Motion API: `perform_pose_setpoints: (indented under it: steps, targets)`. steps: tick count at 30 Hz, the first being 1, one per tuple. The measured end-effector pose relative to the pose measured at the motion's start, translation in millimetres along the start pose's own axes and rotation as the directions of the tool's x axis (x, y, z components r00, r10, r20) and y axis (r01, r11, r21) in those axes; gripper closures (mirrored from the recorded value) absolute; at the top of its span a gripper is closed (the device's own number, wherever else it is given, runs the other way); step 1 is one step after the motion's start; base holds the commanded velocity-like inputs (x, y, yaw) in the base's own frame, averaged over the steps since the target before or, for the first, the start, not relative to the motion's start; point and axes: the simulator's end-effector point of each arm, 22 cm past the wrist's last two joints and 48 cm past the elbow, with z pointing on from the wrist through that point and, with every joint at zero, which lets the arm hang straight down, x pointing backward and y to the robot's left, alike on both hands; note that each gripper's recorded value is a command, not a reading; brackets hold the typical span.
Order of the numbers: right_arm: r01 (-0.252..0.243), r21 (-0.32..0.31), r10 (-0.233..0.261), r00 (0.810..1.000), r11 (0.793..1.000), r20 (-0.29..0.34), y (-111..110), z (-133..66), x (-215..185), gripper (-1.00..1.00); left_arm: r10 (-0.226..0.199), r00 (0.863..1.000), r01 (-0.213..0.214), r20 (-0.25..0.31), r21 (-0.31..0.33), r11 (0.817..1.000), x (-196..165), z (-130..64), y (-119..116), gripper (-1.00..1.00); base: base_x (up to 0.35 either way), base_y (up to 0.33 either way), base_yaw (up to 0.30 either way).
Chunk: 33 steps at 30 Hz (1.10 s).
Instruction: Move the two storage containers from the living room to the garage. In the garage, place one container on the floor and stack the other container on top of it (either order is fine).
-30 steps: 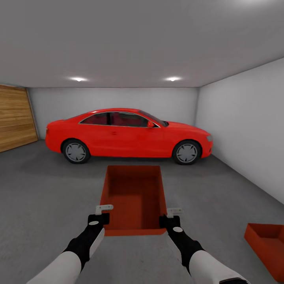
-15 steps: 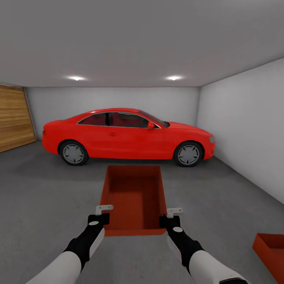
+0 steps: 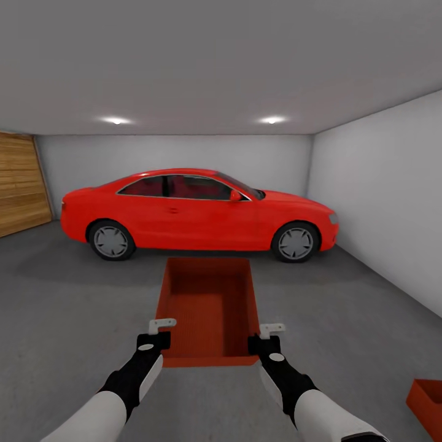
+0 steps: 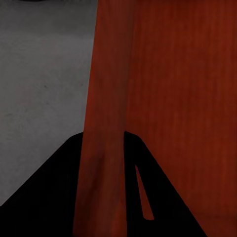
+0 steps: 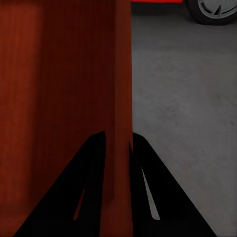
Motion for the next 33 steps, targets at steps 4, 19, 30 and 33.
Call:
perform_pose_setpoints:
  steps: [4,19,30,33]
  targets:
    - [-0.002,-0.001,0.002,1.0,1.0,0.001,0.1,0.2,-0.1,1.0,0.001,1.0,-0.001,0.001,0.0,1.0,-0.5,0.1,0.0,1.0,0.006,0.0,-0.014]
    - [-0.002,-0.001,0.002,1.0,1.0,-0.001,0.0,0.2,0.3,1.0,0.0,1.0,0.0,-0.001,0.0,1.0,0.5,0.2,0.0,1.0,0.0,0.0,-0.248]
    - [-0.003,-0.001,0.003,1.0,1.0,0.001,0.0,-0.3,-0.2,1.0,0.0,1.0,0.0,0.001,0.0,1.0,-0.3,-0.3,0.0,1.0,0.146,0.03,-0.287]
    - [-0.003,-0.001,0.003,1.0,1.0,0.001,0.0,-0.4,-0.2,1.0,0.0,1.0,0.0,0.001,0.0,1.0,-0.4,-0.4,-0.1,1.0,0.313,0.121,-0.287]
